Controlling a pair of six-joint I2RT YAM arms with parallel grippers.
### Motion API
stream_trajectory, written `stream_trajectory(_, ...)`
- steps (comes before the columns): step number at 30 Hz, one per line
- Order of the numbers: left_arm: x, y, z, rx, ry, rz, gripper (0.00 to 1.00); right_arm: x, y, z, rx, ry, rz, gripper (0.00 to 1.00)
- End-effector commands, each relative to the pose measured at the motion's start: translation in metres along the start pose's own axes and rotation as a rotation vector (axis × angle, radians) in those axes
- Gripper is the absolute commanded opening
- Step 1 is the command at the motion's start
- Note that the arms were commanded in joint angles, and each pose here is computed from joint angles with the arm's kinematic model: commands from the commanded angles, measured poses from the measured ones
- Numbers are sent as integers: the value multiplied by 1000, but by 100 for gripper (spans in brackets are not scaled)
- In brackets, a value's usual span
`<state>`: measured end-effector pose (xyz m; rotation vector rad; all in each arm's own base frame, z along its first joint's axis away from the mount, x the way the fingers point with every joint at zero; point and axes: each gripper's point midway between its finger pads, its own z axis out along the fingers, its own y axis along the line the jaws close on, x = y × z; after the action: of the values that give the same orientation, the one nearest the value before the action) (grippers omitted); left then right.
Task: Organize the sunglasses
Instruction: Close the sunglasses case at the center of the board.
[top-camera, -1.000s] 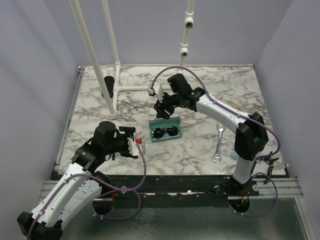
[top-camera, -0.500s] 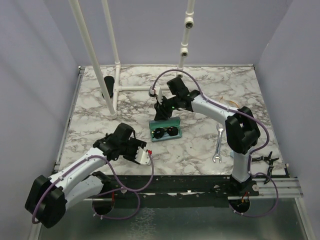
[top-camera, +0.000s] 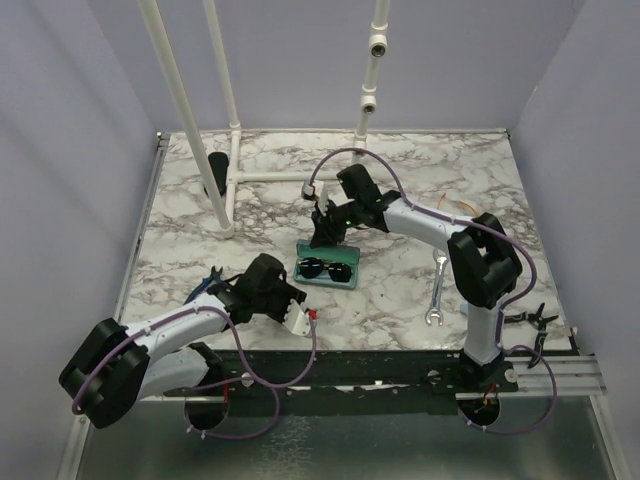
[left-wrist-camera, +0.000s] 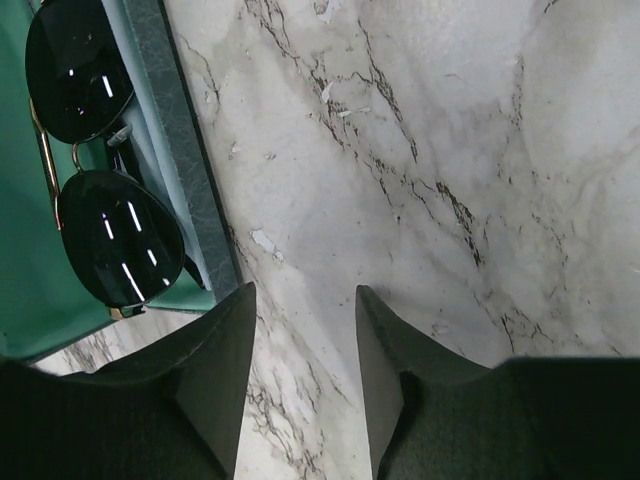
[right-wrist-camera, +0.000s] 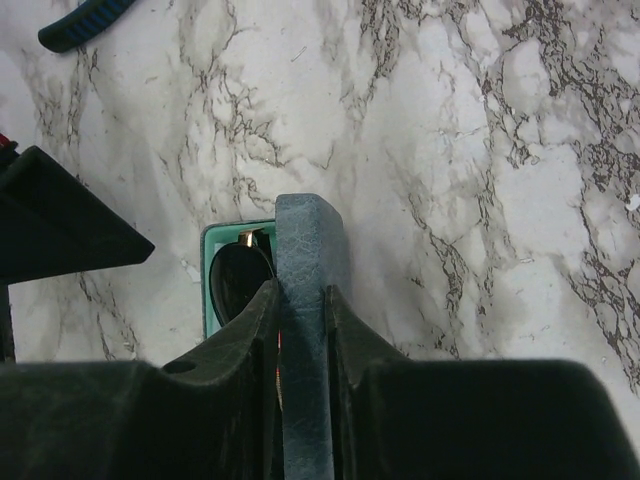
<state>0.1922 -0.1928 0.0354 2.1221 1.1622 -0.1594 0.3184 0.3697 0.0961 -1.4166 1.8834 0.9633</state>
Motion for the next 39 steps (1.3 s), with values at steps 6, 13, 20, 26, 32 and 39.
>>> stream_trajectory(6, 17, 13, 20, -107, 58, 61, 27, 2, 13, -11, 66, -109, -18, 18)
stream_trajectory(13, 17, 16, 27, -118, 43, 79, 19, -4, 23, -13, 140, -131, -81, 17)
stream_trajectory(20, 14, 15, 30, -120, 17, 33, 15, -2, 17, -13, 230, -150, -37, 15)
stream_trajectory(26, 14, 27, 30, -182, 17, -55, 12, -3, 19, -21, 292, -198, -25, 15)
stream_trajectory(32, 9, 47, 30, -260, -12, -86, 1, 7, 34, -13, 374, -196, -30, 15)
stream_trajectory(39, 4, 54, 34, -287, -50, -61, 0, 35, 51, -7, 418, -175, 25, 18)
